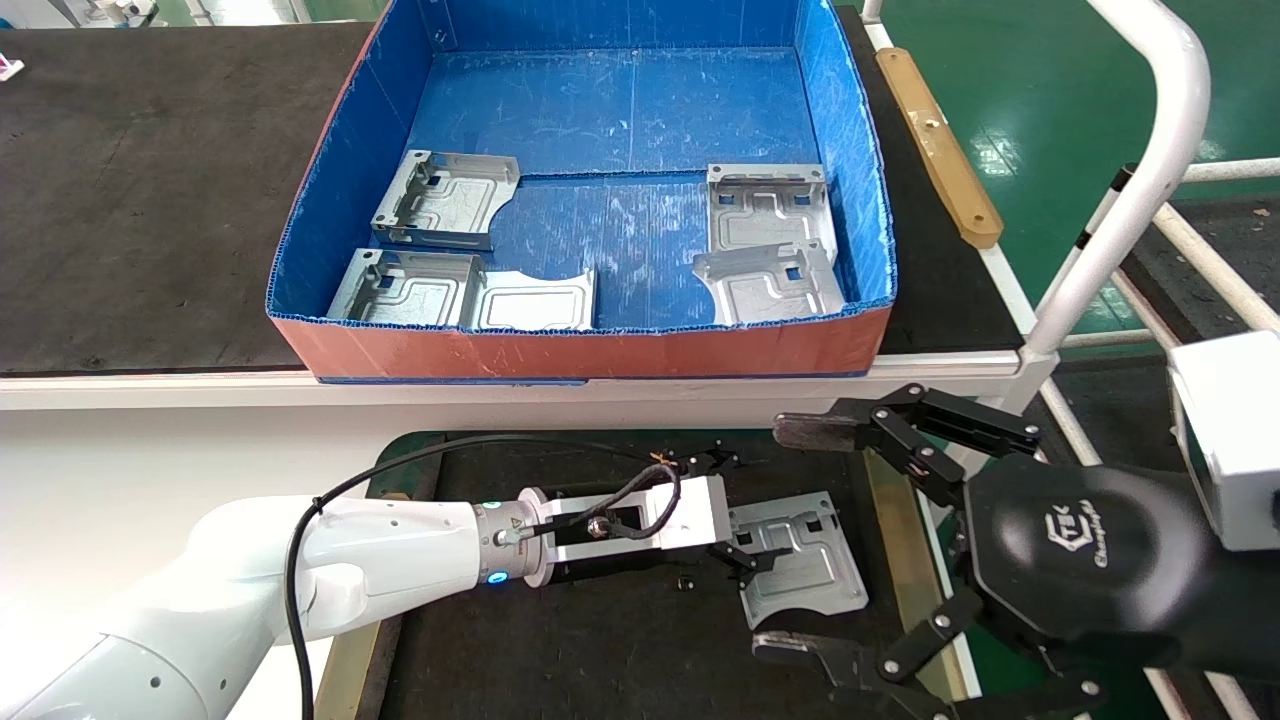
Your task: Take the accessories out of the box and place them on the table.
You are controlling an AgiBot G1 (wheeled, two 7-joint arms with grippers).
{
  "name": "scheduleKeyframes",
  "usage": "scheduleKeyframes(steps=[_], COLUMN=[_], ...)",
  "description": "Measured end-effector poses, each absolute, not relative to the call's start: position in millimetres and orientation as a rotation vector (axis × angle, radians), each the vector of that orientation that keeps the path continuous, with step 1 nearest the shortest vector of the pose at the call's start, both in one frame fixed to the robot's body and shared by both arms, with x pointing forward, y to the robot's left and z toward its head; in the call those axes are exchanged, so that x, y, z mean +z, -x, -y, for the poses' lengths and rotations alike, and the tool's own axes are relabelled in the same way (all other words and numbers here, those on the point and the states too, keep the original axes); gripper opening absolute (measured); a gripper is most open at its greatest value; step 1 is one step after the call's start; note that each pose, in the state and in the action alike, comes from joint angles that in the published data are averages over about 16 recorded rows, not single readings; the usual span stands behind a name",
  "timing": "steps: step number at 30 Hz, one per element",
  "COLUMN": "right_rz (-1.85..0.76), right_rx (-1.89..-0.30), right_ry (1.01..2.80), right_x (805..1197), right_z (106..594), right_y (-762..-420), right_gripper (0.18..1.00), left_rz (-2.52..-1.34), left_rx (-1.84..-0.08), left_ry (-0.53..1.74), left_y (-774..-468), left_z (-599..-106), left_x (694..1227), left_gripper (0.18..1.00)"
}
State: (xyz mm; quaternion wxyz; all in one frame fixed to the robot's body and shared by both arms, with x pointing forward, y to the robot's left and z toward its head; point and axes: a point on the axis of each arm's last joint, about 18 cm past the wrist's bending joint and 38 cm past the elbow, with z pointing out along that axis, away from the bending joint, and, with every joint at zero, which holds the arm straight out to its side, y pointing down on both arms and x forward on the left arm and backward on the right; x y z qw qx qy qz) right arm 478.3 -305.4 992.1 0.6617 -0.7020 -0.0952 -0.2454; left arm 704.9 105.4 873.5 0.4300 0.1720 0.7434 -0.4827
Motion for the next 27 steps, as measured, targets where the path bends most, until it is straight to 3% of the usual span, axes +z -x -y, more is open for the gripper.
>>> scheduleKeyframes(steps=[13,27], right_rz=[0.215,0.215], right_rx=[-0.555,-0.555], right_ry=[1.587,1.587], right_x=[992,992], right_z=[305,305], right_y=[-478,-478], right_gripper=[1.001,1.001], left_rz=[-1.818,-1.767], left_rx=[-1.395,-1.618], left_ry=[-0.334,-0.252], left_y=[-684,-641], left_z=[-139,-194], left_x=[894,928], left_gripper=[0.916,0.997])
